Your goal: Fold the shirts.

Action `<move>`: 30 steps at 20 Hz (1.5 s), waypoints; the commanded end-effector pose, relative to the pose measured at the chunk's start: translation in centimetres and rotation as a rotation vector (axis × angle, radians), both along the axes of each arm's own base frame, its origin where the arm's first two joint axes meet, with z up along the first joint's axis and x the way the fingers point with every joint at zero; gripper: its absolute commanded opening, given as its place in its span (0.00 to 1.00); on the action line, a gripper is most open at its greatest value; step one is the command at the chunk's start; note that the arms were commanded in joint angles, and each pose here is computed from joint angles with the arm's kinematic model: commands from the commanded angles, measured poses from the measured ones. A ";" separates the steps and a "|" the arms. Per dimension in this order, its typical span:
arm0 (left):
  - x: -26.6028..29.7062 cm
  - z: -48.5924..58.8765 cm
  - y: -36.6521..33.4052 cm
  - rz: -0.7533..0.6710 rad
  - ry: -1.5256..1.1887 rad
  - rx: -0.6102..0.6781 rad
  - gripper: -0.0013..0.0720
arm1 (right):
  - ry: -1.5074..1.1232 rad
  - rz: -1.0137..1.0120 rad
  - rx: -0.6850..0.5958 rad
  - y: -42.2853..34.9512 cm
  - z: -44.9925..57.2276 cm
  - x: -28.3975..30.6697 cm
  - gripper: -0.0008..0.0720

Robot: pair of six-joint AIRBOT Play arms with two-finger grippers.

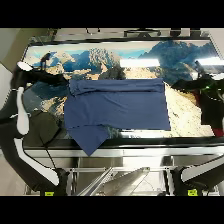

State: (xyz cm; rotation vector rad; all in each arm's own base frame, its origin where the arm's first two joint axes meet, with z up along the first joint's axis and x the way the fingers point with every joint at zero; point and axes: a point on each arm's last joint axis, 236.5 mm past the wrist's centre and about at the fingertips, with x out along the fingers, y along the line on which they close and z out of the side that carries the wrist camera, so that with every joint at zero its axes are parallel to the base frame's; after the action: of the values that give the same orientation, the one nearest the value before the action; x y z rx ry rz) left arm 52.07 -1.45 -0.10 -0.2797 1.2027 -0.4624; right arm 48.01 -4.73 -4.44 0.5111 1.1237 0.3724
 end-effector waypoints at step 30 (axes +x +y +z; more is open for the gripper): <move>-32.1 -12.2 -6.6 0.344 0.468 -0.118 0.37 | 0.355 0.081 0.099 8.0 -8.5 -16.7 0.48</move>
State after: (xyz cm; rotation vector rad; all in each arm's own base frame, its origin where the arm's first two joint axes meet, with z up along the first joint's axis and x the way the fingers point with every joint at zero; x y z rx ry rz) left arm 19.94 -6.88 -11.00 -0.7522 1.5550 -0.1652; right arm 30.24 4.23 -12.14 0.6694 1.5163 0.4697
